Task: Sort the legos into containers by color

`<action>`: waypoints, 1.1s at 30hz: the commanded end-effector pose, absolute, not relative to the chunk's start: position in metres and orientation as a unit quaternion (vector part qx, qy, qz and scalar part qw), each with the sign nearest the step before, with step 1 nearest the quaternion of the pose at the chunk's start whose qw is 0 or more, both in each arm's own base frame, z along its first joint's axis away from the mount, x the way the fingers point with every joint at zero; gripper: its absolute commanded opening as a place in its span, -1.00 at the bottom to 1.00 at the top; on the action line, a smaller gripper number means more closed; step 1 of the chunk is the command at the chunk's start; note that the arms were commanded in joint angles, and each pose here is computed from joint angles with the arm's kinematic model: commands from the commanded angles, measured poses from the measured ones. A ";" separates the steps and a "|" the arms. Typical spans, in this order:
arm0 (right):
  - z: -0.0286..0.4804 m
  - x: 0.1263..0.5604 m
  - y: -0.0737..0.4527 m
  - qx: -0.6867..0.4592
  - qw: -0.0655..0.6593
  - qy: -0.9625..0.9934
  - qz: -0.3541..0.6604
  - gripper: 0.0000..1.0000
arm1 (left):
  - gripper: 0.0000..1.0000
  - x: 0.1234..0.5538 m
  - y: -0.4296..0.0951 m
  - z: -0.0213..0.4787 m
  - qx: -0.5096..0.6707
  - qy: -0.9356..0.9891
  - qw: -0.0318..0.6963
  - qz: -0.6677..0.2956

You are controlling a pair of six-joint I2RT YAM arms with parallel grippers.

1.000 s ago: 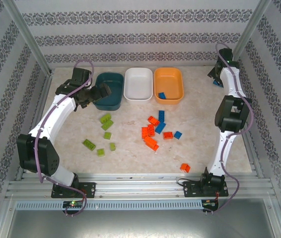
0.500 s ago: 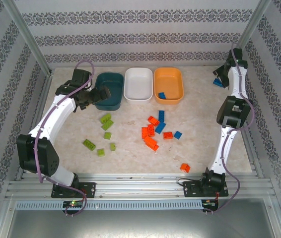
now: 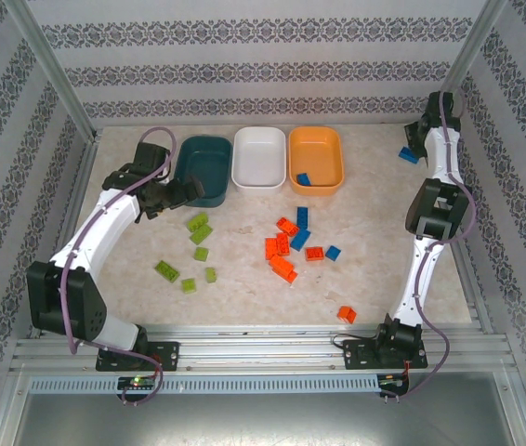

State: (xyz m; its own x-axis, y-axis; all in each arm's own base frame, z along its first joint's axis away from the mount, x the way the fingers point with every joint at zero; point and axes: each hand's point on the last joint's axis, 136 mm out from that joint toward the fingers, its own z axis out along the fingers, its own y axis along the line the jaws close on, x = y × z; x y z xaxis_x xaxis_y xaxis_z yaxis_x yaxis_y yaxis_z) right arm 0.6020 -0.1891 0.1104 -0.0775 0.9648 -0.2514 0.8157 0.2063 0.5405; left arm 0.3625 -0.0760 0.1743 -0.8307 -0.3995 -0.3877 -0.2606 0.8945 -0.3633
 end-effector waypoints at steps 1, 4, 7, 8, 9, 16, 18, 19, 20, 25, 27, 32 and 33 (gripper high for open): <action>0.104 0.608 -0.212 0.656 0.298 0.683 0.121 -1.00 | 1.00 0.355 -0.063 0.173 -0.173 0.947 0.236 -0.130; 0.092 0.606 -0.212 0.671 0.279 0.676 0.119 -1.00 | 1.00 0.355 -0.060 0.169 -0.178 0.949 0.227 -0.129; 0.077 0.597 -0.211 0.692 0.261 0.665 0.103 -1.00 | 1.00 0.358 -0.060 0.169 -0.182 0.949 0.224 -0.130; 0.072 0.593 -0.211 0.701 0.254 0.659 0.099 -1.00 | 1.00 0.360 -0.060 0.170 -0.182 0.948 0.223 -0.132; 0.066 0.591 -0.210 0.706 0.248 0.656 0.099 -1.00 | 1.00 0.362 -0.060 0.172 -0.183 0.948 0.223 -0.133; 0.052 0.586 -0.206 0.712 0.230 0.657 0.096 -1.00 | 1.00 0.373 -0.061 0.181 -0.178 0.949 0.223 -0.135; 0.044 0.583 -0.202 0.713 0.215 0.660 0.097 -1.00 | 1.00 0.375 -0.061 0.181 -0.179 0.948 0.225 -0.135; 0.039 0.580 -0.200 0.716 0.207 0.659 0.096 -1.00 | 1.00 0.376 -0.061 0.183 -0.179 0.947 0.228 -0.136; 0.035 0.577 -0.197 0.719 0.201 0.658 0.095 -1.00 | 1.00 0.376 -0.060 0.183 -0.180 0.947 0.228 -0.136; 0.035 0.576 -0.187 0.714 0.196 0.665 0.095 -1.00 | 1.00 0.374 -0.059 0.182 -0.183 0.946 0.228 -0.139; 0.034 0.575 -0.182 0.712 0.190 0.669 0.096 -1.00 | 1.00 0.373 -0.058 0.182 -0.186 0.945 0.230 -0.140; 0.035 0.569 -0.175 0.706 0.181 0.678 0.092 -1.00 | 1.00 0.369 -0.056 0.182 -0.186 0.944 0.232 -0.143; 0.034 0.567 -0.175 0.706 0.181 0.678 0.093 -1.00 | 1.00 0.368 -0.055 0.182 -0.186 0.944 0.232 -0.141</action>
